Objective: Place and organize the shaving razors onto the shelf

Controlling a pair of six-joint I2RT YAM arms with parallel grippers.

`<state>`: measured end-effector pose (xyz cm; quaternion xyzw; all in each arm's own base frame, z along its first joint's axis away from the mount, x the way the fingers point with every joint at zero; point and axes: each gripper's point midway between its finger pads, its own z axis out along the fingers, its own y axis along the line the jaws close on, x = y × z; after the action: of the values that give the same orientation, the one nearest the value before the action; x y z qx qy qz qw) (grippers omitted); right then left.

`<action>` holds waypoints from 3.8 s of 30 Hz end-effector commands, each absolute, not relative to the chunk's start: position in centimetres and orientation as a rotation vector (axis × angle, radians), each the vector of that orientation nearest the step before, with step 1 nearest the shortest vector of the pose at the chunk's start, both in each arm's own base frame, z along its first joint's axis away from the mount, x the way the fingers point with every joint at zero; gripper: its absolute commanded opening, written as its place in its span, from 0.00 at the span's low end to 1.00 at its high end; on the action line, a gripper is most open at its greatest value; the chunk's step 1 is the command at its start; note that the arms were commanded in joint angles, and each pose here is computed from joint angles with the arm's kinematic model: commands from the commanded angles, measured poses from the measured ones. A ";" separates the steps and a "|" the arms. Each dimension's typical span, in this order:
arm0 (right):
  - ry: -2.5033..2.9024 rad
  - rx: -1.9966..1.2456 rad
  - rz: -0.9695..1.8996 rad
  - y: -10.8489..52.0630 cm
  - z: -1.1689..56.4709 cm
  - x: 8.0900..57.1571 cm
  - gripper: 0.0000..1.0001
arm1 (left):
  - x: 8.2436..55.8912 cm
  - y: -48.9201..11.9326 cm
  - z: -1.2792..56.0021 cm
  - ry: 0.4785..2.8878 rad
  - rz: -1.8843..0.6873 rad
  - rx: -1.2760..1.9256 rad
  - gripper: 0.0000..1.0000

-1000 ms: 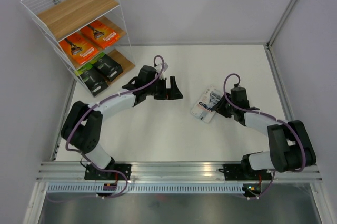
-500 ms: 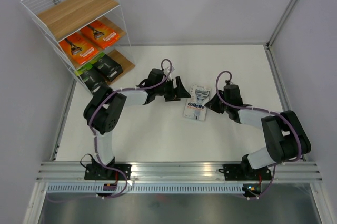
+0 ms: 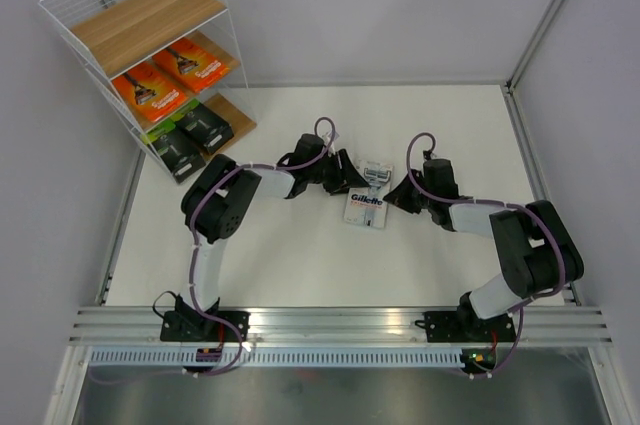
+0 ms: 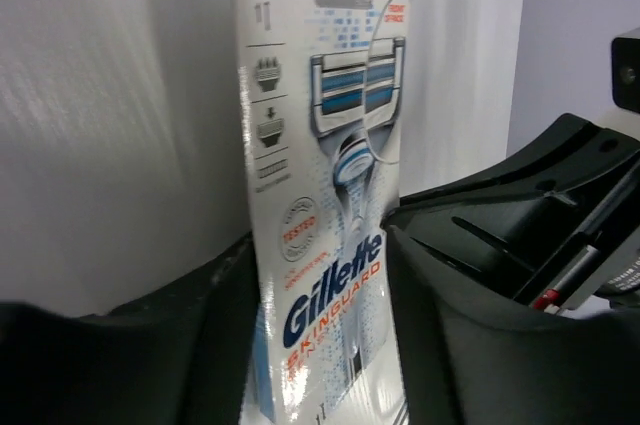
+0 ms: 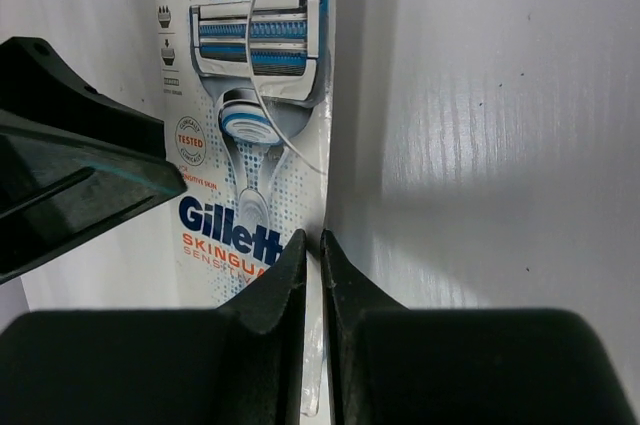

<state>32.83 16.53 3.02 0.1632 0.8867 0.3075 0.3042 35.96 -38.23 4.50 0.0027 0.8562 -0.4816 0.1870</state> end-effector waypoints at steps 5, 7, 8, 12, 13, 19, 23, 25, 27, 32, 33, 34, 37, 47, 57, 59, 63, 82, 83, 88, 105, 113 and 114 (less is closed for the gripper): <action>2.330 0.379 0.837 17.2 3.7 33.7 0.13 | 36.4 -39.8 5.4 2.371 -1.425 0.052 0.22; 2.340 0.388 0.812 16.8 4.0 33.4 0.15 | 36.6 -39.7 5.9 2.359 -1.403 0.099 0.03; 2.339 0.385 0.797 16.7 4.5 33.5 0.20 | 36.7 -39.6 6.2 2.356 -1.386 0.113 0.02; 2.369 0.389 0.664 14.8 6.9 32.7 0.49 | 38.1 -38.1 9.2 2.295 -1.286 0.220 0.02; 2.328 0.368 0.647 14.4 9.0 32.8 0.54 | 39.4 -37.2 10.4 2.255 -1.236 0.267 0.02; 2.191 0.367 0.418 9.6 15.7 32.2 0.74 | 43.2 -30.2 20.4 2.081 -0.881 0.436 0.02; 2.171 0.379 0.397 8.9 16.8 31.8 0.75 | 42.9 -26.0 30.4 1.861 -0.579 0.573 0.02; 2.165 0.381 0.422 9.2 16.8 31.9 0.75 | 43.1 -23.1 34.2 1.759 -0.357 0.631 0.02; 2.146 0.362 0.452 9.7 17.1 32.1 0.76 | 43.0 -19.6 39.5 1.631 -0.127 0.632 0.02; 2.093 0.308 0.485 10.2 18.2 32.7 0.77 | 42.9 -13.8 48.2 1.474 0.316 0.676 0.02; 2.092 0.302 0.485 10.2 18.2 32.7 0.77 | 43.0 -11.9 50.3 1.461 0.426 0.626 0.02; 2.092 0.291 0.484 10.2 18.2 32.7 0.77 | 43.2 -11.1 51.1 1.450 0.500 0.628 0.02; 2.075 0.268 0.494 10.4 18.8 32.5 0.77 | 43.7 -8.5 54.0 1.392 0.760 0.636 0.02; 2.113 0.284 0.522 11.0 17.2 32.9 0.77 | 45.3 -2.7 54.8 1.330 1.393 0.703 0.02; 2.171 0.279 0.610 13.1 17.0 35.7 0.76 | 45.5 2.2 54.4 1.313 1.521 0.746 0.02; 2.159 0.284 0.626 13.4 17.6 36.2 0.76 | 46.2 3.7 53.4 1.335 1.513 0.749 0.02; 2.132 0.304 0.647 13.6 18.0 36.9 0.76 | 47.4 5.4 51.6 1.350 1.496 0.780 0.02; 2.137 0.312 0.594 13.0 19.5 37.0 0.78 | 47.8 3.8 51.3 1.344 1.222 0.897 0.82; 2.134 0.307 0.595 13.0 19.6 37.1 0.78 | 47.5 4.1 51.3 1.353 1.244 0.903 0.82; 2.137 0.301 0.619 13.4 19.8 37.1 0.78 | 46.3 3.0 51.5 1.384 1.146 0.850 0.82; 2.114 0.362 0.564 11.5 19.9 33.7 0.78 | 46.7 5.2 54.5 1.421 1.127 0.458 0.86; 2.147 0.357 0.562 11.7 18.8 33.8 0.79 | 47.7 5.7 52.3 1.518 1.144 0.388 0.83; 2.153 0.357 0.560 11.7 18.6 33.9 0.78 | 47.7 5.8 52.2 1.531 1.157 0.385 0.83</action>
<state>33.66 11.68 18.57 0.1417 0.8625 0.2263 0.4298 48.19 4.81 51.13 0.2245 0.6401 0.4859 0.5511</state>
